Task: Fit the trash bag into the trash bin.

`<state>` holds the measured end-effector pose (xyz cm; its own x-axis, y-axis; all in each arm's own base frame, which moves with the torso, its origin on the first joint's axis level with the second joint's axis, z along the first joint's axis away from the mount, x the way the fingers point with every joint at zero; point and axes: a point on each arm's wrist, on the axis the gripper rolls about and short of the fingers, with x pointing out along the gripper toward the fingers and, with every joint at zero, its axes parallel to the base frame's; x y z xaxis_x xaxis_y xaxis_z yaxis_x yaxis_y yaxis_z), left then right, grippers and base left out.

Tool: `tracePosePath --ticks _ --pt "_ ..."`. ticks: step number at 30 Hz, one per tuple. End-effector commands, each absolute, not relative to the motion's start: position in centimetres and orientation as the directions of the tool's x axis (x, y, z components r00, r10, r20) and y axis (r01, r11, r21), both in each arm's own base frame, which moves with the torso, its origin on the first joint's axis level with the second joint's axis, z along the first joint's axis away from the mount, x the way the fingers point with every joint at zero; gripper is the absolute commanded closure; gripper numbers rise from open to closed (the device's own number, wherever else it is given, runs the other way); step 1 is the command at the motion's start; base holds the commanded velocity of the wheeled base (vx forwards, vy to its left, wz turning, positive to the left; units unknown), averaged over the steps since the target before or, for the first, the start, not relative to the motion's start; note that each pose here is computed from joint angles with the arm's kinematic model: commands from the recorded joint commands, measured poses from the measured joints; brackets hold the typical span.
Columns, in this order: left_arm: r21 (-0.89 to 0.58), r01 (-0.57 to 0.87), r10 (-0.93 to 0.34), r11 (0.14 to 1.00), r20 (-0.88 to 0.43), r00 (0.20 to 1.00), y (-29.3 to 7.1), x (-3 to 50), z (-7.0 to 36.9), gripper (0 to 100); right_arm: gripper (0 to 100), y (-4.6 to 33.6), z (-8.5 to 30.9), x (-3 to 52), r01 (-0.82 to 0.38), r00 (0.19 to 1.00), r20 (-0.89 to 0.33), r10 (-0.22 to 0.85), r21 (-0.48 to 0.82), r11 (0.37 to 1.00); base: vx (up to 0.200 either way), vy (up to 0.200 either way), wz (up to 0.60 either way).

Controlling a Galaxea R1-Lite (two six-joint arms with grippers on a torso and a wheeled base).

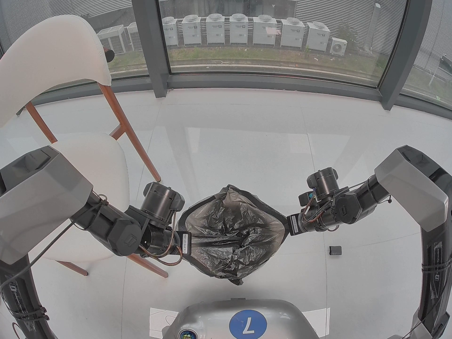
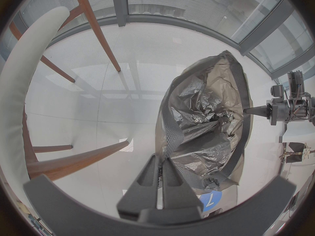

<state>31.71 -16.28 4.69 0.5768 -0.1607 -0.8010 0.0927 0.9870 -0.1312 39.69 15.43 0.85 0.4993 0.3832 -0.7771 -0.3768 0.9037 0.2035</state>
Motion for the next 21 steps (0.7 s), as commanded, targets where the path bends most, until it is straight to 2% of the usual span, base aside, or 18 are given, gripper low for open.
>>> tracePosePath --ticks 1,5,12,21 --pt "-0.120 0.087 -0.148 0.989 -0.819 0.554 -16.0 31.2 3.9 100 100 15.3 0.6 39.5 -0.374 0.493 -0.784 0.379 0.202 0.905 0.000 0.000 0.00" --pt "-0.124 0.085 -0.151 0.989 -0.815 0.560 -16.0 31.4 3.9 100 100 15.3 0.7 39.7 -0.374 0.498 -0.780 0.380 0.202 0.905 0.000 0.000 0.00" --pt "-0.155 0.101 -0.184 0.983 -0.758 0.626 -16.8 32.8 2.5 100 100 15.2 0.7 40.2 -0.371 0.509 -0.771 0.382 0.204 0.906 0.000 0.000 0.00" --pt "-0.112 0.121 -0.163 0.986 -0.782 0.602 -17.1 33.1 0.4 100 100 15.4 0.4 41.0 -0.370 0.519 -0.764 0.384 0.204 0.906 0.000 0.000 0.00"
